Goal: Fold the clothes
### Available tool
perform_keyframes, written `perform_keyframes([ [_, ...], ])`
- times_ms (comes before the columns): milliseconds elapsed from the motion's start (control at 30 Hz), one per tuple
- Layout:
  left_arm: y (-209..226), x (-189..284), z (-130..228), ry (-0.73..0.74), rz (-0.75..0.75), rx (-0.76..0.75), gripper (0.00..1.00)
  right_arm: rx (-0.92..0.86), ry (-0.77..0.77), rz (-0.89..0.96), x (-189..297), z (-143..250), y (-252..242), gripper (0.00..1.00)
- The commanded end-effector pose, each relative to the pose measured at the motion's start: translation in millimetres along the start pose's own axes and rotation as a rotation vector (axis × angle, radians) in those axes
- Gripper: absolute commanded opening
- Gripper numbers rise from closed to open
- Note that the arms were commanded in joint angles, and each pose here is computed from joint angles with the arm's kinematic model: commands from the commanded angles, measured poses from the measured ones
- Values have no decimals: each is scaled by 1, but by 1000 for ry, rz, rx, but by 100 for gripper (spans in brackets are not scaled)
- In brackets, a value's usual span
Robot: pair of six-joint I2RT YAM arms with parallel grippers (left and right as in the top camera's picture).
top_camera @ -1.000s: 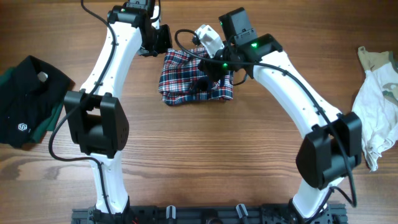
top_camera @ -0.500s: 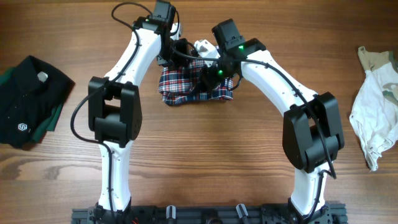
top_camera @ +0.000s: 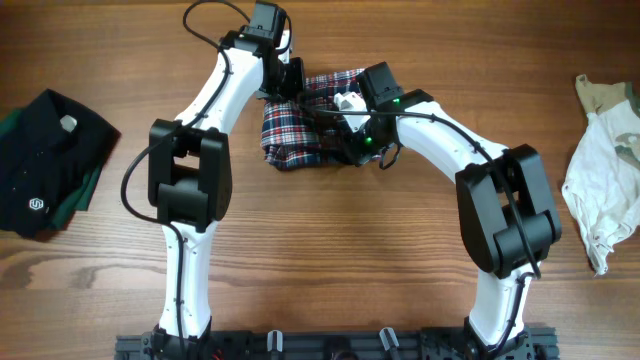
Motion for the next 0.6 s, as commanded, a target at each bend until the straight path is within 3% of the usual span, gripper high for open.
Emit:
perform_keyframes([
  [0, 6, 59, -35, -140, -48, -3, 29, -59, 77, 47, -15, 27, -20, 4],
  [133, 15, 94, -24, -109, -65, 37, 34, -42, 3, 52, 5, -5, -17, 4],
  [233, 22, 93, -5, -30, -75, 63, 31, -11, -173, 0, 63, -67, 6, 4],
  [333, 11, 93, 8, 33, -8, 74, 31, -21, -288, -33, 97, -99, 18, 4],
  [467, 18, 56, 30, 74, -10, 96, 31, -13, -340, 7, 83, -115, 6, 4],
  [567, 30, 23, 55, 117, -19, 131, 31, -45, -288, 105, 54, -108, -19, 4],
])
Point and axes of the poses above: each gripper's point midway between its finger pads, its own x axis back along the fingers, its own y axis along the line the jaws close on, z = x × y, the point moved 1 cm from there along x, back along the fingers, and after that the axes turned 8 degrees about -x, right-handed, at the moved point
